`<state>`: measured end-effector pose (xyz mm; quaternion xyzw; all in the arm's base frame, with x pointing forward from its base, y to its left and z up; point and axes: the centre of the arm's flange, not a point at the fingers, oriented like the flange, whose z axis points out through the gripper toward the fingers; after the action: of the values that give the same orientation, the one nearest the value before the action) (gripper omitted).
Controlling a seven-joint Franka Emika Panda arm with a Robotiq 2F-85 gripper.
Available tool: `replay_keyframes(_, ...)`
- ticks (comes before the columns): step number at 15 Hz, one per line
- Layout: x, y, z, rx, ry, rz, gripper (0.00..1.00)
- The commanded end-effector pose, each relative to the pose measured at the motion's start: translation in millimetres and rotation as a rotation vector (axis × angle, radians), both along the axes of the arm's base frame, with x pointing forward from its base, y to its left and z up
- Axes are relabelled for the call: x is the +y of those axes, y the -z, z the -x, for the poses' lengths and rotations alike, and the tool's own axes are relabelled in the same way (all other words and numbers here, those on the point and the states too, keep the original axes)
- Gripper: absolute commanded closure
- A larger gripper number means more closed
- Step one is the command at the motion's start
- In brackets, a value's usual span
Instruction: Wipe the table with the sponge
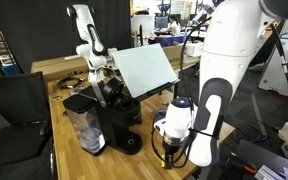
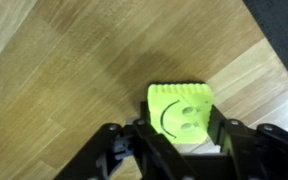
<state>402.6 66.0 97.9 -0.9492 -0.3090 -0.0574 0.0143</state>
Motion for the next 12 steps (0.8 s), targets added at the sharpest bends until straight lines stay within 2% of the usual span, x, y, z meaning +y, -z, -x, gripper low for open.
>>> replay_keyframes(1, 1.9, 4.0, 0.3, -0.003, 0.015, 0.02, 0.71)
replay_keyframes(5, -12.1, 12.2, -4.5, 0.028, 0.102, 0.073, 0.71)
replay_keyframes(12, -75.6, 19.0, -14.6, 0.018, 0.266, 0.142, 0.71)
